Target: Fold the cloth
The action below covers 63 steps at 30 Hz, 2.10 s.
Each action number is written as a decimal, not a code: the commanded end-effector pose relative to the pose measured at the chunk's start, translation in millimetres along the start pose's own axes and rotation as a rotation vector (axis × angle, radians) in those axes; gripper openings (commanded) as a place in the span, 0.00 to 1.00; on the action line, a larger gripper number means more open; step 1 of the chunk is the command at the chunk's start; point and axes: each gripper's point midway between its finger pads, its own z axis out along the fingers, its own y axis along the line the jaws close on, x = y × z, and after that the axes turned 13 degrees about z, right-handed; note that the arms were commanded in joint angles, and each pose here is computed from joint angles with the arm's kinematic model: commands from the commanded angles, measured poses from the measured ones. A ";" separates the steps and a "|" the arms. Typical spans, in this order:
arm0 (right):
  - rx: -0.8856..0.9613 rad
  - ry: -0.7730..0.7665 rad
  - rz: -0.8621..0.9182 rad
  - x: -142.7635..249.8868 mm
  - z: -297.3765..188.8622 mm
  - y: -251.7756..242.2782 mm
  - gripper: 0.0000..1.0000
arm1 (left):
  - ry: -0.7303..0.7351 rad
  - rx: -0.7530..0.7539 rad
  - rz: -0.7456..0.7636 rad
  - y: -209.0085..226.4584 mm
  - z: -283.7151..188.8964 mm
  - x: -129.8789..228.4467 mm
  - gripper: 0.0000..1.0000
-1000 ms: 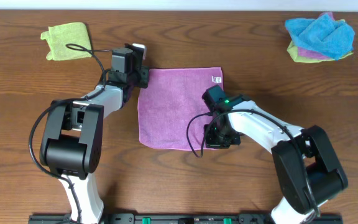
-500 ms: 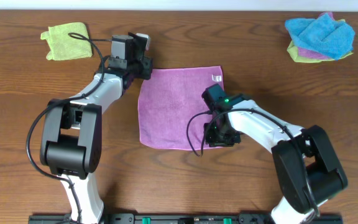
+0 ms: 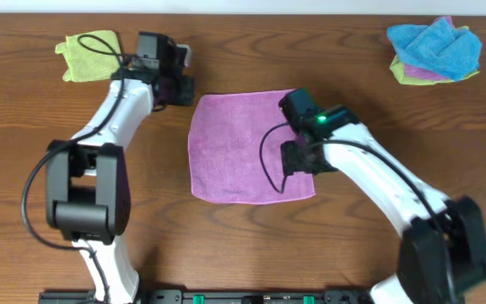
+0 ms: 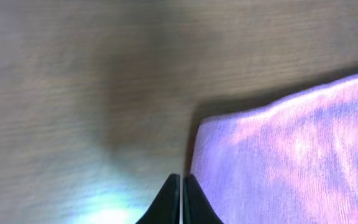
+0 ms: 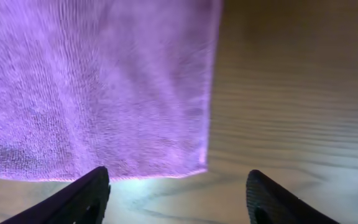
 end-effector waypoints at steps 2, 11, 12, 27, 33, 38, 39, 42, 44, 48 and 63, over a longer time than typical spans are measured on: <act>0.027 -0.114 0.042 -27.8 -29.0 -34.5 0.72 | -0.030 0.029 0.026 -0.8 -58.2 -5.1 0.06; 0.000 -0.123 0.122 -38.9 -48.1 -99.7 0.68 | 0.035 0.406 -0.078 -40.9 -84.0 71.1 0.06; -0.024 -0.122 0.135 -38.1 -49.5 -101.4 0.68 | 0.038 0.416 -0.094 -43.4 -84.7 81.4 0.06; -0.399 -0.054 0.177 6.9 -0.3 -74.3 0.70 | -0.043 0.243 -0.291 -65.9 -68.0 200.0 0.06; -0.424 -0.042 0.155 15.0 9.2 -70.9 0.73 | -0.079 0.244 -0.396 -65.9 -49.6 211.4 0.14; -0.463 -0.072 0.140 7.8 7.0 -66.5 0.72 | -0.069 0.302 -0.412 -73.9 -42.1 216.3 0.20; -0.471 -0.077 0.139 6.9 7.3 -66.1 0.72 | -0.072 0.315 -0.412 -74.9 -40.7 215.4 0.21; -0.498 -0.080 0.153 4.2 11.4 -66.5 0.73 | -0.066 0.333 -0.438 -74.4 -32.6 215.8 0.21; -0.521 -0.072 0.152 4.2 14.0 -65.0 0.73 | -0.075 0.353 -0.443 -75.0 -28.6 213.1 0.21; -0.533 -0.040 0.147 7.2 23.5 -62.6 0.73 | -0.119 0.429 -0.448 -79.8 -23.2 201.7 0.22; -0.565 0.046 0.138 11.9 51.9 -54.5 0.72 | -0.144 0.689 -0.440 -109.8 -25.6 197.0 0.34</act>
